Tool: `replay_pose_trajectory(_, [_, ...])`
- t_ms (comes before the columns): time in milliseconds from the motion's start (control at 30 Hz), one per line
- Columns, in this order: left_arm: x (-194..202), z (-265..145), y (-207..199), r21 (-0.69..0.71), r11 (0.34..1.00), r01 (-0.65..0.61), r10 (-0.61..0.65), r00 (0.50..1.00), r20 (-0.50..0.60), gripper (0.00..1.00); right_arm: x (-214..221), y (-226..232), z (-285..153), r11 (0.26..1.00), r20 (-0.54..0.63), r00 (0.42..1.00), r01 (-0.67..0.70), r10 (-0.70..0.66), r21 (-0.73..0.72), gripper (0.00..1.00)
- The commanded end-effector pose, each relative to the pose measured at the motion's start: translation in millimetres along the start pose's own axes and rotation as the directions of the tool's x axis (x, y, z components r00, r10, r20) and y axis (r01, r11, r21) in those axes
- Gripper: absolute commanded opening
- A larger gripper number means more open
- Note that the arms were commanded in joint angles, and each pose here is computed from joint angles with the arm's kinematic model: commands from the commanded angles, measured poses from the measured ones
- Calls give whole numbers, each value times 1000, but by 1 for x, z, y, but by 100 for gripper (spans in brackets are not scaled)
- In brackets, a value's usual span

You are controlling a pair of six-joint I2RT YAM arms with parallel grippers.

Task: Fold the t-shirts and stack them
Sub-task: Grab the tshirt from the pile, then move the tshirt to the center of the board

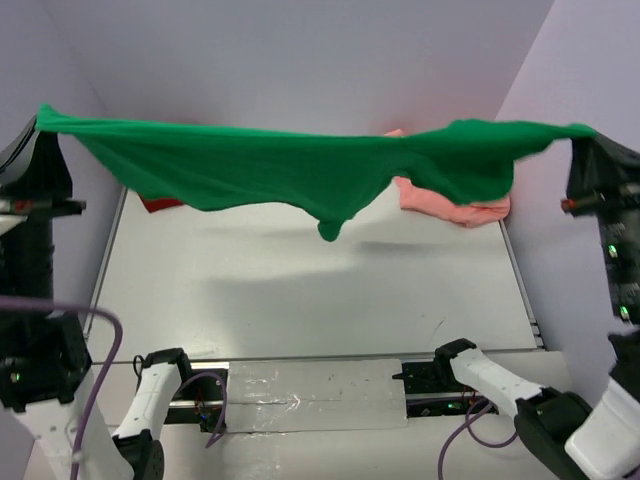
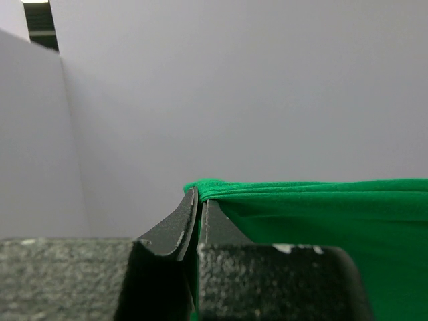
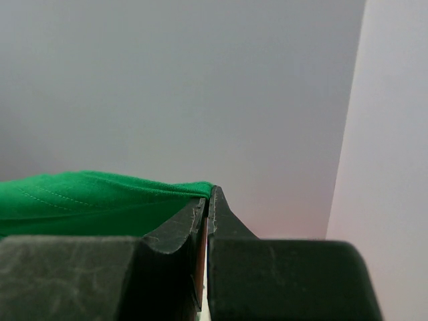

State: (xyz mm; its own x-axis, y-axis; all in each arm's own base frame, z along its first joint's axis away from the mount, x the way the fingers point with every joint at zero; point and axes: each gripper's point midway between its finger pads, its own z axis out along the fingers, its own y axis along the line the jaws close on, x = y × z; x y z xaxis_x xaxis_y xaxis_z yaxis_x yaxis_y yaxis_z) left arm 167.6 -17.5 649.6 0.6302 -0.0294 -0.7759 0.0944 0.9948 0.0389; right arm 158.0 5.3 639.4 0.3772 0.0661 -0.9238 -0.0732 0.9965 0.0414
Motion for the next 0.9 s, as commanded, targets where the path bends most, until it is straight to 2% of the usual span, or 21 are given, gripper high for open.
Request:
replay_pose_trajectory(0, [-23, -22, 0, -38, 999, -22, 22, 1000, 0, 0, 11, -7, -17, 1000, -23, 1000, -8, 9, 23, 0])
replay_pose_trajectory(67, [-22, -31, -4, -30, 999, -16, 16, 1000, -11, 0, 7, -12, -33, 1000, -4, 1000, -14, 15, 27, 0])
replay_pose_trajectory(267, [-3, -35, -3, -33, 999, 7, -9, 998, -68, 0, 26, -14, -34, 999, -55, 998, 18, -16, 40, 0])
replay_pose_trajectory(433, [34, -19, -5, 5, 999, 47, -46, 991, -123, 0, 47, -8, -4, 997, -126, 991, 59, -53, 41, 0])
replay_pose_trajectory(600, [106, 7, 2, 23, 995, 100, -93, 972, -215, 0, 89, 5, 49, 994, -218, 971, 108, -100, 27, 0])
replay_pose_trajectory(633, [108, 13, 4, 27, 995, 94, -87, 977, -192, 0, 108, 10, 67, 992, -256, 960, 124, -114, 21, 0])
replay_pose_trajectory(733, [170, 31, 16, 15, 995, 102, -96, 964, -248, 0, 155, 23, 110, 989, -334, 932, 151, -143, -1, 0])
replay_pose_trajectory(833, [208, 41, 20, 11, 996, 91, -84, 954, -287, 0, 193, 35, 139, 988, -391, 908, 148, -149, -32, 0])
replay_pose_trajectory(867, [235, 43, 23, 4, 997, 80, -75, 947, -311, 0, 220, 41, 154, 988, -434, 888, 149, -154, -46, 0])
